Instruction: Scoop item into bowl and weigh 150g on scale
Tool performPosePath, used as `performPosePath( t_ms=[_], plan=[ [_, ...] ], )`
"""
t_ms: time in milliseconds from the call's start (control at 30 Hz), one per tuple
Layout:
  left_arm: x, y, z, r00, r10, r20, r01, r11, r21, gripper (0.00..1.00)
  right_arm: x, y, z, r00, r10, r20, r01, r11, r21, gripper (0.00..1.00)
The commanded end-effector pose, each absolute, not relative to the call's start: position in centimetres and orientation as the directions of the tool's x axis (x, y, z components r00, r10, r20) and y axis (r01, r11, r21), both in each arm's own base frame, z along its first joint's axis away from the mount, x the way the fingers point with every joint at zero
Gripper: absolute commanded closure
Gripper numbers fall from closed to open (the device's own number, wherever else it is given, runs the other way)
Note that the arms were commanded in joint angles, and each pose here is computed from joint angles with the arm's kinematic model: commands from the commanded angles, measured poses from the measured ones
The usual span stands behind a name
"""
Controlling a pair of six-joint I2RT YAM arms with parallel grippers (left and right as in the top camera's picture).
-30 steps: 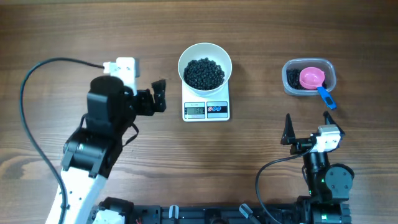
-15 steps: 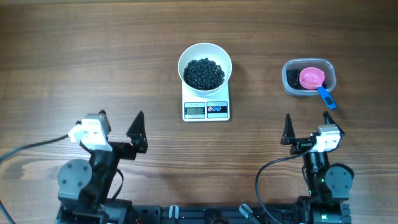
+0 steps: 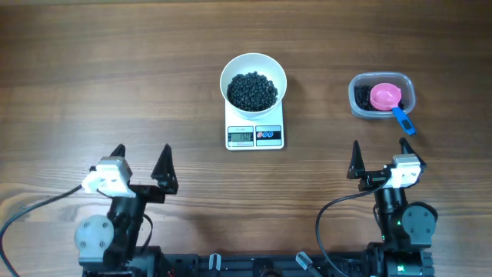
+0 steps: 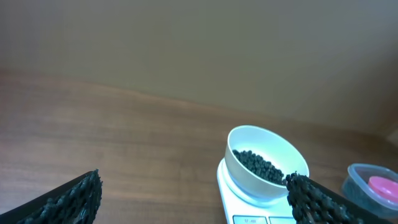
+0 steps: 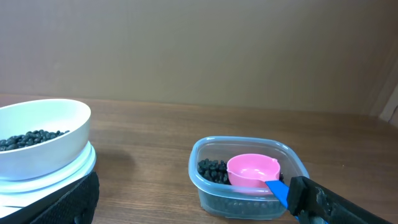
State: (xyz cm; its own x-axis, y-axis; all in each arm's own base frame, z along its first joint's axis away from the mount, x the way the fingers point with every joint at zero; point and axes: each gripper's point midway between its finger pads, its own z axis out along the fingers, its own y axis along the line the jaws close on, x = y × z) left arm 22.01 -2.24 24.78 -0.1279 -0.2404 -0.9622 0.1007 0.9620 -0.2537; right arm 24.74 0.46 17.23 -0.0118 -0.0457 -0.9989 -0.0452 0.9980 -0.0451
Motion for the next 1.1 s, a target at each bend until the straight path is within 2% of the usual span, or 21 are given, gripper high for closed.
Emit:
performPosePath(
  t_ms=[0, 300, 833, 1067],
  plan=[
    [21.4, -2.2, 24.7, -0.084, -0.229, -0.970, 0.116, 0.964, -0.238, 0.00, 24.7, 0.2, 17.3, -0.009, -0.049, -0.999, -0.029, 0.998, -0.049, 0.00],
    [21.5, -2.4, 23.8, -0.068, -0.229, -0.971, 0.132, 0.963, -0.236, 0.00, 24.7, 0.2, 17.3, -0.009, -0.049, -0.999, -0.029, 0.998, -0.049, 0.00],
    [23.8, -1.7, 22.9, 0.126, -0.227, -0.966, 0.140, 0.968, -0.209, 0.00, 24.7, 0.2, 17.3, -0.009, -0.049, -0.999, -0.029, 0.998, -0.049, 0.00],
    [24.2, -0.8, 22.0, 0.163, -0.277, -0.947, 0.102, 0.959, -0.264, 0.00, 24.7, 0.2, 17.3, -0.009, -0.049, -0.999, -0.029, 0.998, -0.049, 0.00]
  ],
)
